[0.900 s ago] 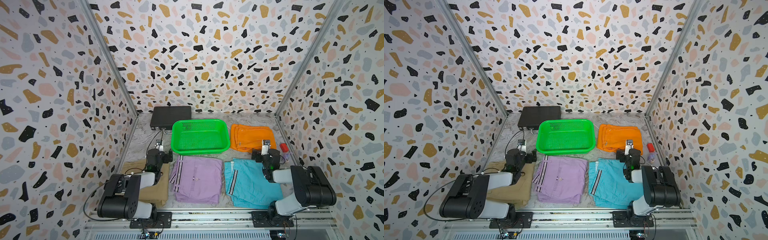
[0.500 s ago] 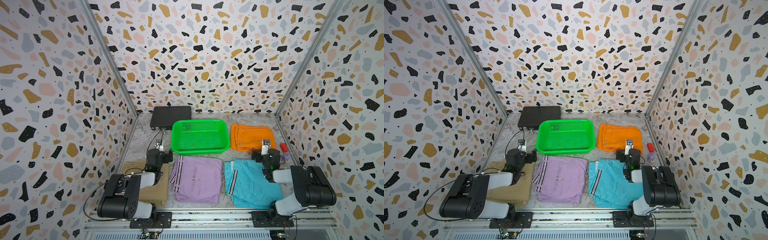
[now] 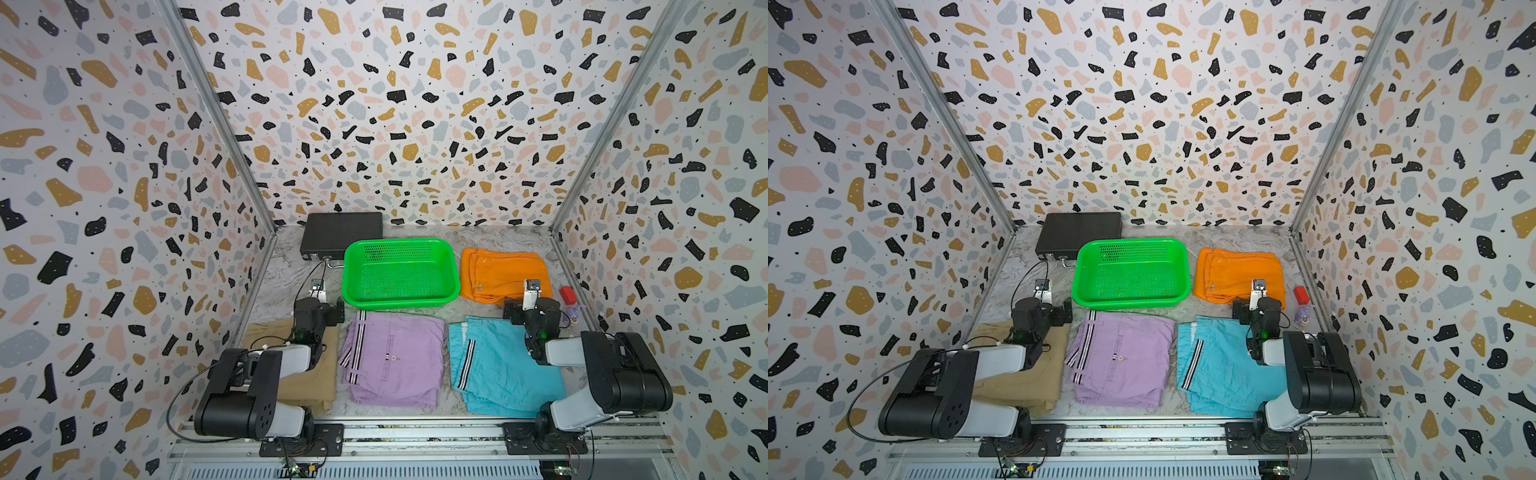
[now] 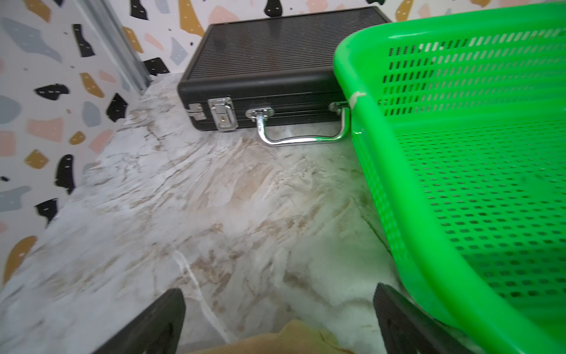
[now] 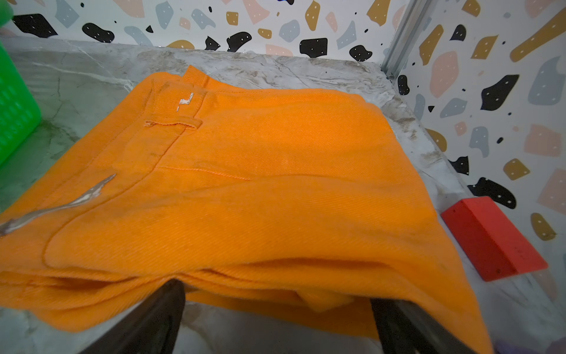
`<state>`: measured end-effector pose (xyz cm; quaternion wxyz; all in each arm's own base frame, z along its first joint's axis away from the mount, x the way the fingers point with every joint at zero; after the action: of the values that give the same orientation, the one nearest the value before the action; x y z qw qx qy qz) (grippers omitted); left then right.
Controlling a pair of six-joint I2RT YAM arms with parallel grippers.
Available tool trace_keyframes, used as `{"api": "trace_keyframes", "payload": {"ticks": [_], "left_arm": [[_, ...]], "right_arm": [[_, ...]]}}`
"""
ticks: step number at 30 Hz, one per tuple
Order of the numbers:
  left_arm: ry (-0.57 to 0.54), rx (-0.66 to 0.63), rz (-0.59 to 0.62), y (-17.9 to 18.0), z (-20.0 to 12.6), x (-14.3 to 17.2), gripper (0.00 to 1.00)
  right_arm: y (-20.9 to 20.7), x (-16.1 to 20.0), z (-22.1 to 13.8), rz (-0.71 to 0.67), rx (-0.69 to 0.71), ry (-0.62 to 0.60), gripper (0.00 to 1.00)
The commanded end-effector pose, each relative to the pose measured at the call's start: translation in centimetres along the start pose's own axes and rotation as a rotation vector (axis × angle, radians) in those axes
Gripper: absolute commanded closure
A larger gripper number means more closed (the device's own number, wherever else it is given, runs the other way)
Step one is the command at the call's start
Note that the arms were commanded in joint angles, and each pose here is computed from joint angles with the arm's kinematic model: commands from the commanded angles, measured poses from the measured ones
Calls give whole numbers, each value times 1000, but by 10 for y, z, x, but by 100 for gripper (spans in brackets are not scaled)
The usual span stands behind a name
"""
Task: Put the folded long pants in the basket
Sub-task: Pick up the long pant at the center of the board.
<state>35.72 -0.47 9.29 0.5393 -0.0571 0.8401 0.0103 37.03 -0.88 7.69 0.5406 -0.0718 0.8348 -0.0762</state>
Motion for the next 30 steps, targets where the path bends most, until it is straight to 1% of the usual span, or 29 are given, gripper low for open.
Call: {"api": "trace_keyframes", "payload": {"ticks": [1,2,3,4,5,6,8,9,10,11,13,14,15,16,18,20,23,24,27,30], "left_arm": [[-100,-231,-108,34,-28,-54,0],[-120,-305,-196,46,-41,-69,0],[-148,-312,-284,48,-51,-88,0],[-168,-263,-324,41,-58,-106,0],[-175,-192,-309,29,-65,-128,0],[-150,-161,-293,23,-73,-144,0],[-63,-190,-296,25,-89,-158,0],[-24,-193,-293,24,-97,-162,0],[25,-169,-286,20,-102,-160,0],[66,-121,-285,12,-108,-159,0],[151,7,-302,-9,-119,-149,0],[204,100,-319,-24,-125,-141,0],[259,186,-343,-39,-131,-131,0],[313,259,-377,-51,-137,-122,0],[442,375,-469,-72,-148,-96,0],[553,460,-536,-87,-156,-73,0],[716,480,-612,-95,-164,-32,0],[752,478,-628,-96,-167,-22,0],[815,453,-639,-96,-170,5,0],[862,431,-618,-99,-167,23,0]], "right_arm": [[-8,-23,-4,14,32,-36,0],[-12,-30,-7,15,42,-9,0],[-16,-38,-8,16,47,26,0],[-19,-46,-9,21,53,54,0],[-28,-60,-12,94,89,61,0],[-31,-77,-15,158,88,51,0],[-15,-111,-20,225,-46,23,0],[-9,-122,-23,286,-102,62,0],[0,-133,-27,352,-167,115,0],[15,-140,-34,397,-262,161,0],[48,-153,-53,458,-416,214,0],[69,-157,-67,466,-502,243,0],[89,-160,-84,456,-580,264,0],[104,-160,-99,437,-621,292,0],[136,-146,-132,388,-703,382,0],[162,-125,-158,368,-798,480,0],[180,-88,-184,397,-865,624,2],[184,-79,-190,409,-889,654,2],[193,-58,-204,402,-920,728,3],[206,-45,-210,378,-963,799,4]]}}
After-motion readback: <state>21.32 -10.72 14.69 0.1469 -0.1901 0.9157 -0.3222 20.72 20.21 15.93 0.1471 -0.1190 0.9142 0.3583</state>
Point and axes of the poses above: each gripper's point midway between its finger pads, its own z axis out along the fingers, its own y axis along the line the jaws close on, x = y × z, the point moved 1 cm from there along -z, back along the fingers, and after that the axes turned 8 degrees about -z, right-handed, at the moved point
